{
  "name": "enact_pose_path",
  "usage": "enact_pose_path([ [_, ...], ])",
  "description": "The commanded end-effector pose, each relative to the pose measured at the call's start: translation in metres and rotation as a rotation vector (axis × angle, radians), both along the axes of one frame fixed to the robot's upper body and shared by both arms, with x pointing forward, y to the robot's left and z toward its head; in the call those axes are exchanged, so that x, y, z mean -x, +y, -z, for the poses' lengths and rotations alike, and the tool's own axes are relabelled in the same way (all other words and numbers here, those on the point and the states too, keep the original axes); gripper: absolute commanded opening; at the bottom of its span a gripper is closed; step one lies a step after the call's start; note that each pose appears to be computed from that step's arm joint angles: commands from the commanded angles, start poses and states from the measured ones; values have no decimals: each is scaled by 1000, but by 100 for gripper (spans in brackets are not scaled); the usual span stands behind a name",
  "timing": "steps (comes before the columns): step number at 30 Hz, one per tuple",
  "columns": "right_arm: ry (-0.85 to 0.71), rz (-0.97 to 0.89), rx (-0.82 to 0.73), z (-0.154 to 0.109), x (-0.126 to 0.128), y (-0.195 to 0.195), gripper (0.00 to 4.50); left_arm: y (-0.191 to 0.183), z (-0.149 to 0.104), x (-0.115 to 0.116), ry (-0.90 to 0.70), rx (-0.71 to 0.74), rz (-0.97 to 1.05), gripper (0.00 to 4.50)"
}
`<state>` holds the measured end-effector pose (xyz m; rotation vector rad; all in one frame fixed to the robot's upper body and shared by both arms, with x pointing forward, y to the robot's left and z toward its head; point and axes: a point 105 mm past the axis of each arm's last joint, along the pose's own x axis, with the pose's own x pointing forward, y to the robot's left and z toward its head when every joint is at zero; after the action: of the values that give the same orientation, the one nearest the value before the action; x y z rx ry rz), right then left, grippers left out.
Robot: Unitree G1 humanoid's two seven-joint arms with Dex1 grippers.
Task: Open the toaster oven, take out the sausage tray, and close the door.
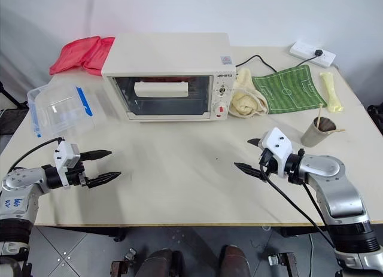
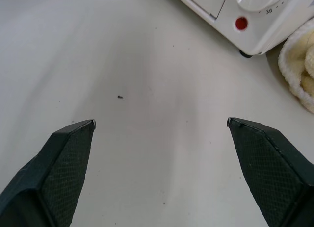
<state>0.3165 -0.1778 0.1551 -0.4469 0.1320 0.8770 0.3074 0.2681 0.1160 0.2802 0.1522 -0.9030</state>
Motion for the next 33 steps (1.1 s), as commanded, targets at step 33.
enact_pose_path([
  [33,-57,-170,-11,-63,-47,92,450,5,-54,-23,-181,133,-125,449],
])
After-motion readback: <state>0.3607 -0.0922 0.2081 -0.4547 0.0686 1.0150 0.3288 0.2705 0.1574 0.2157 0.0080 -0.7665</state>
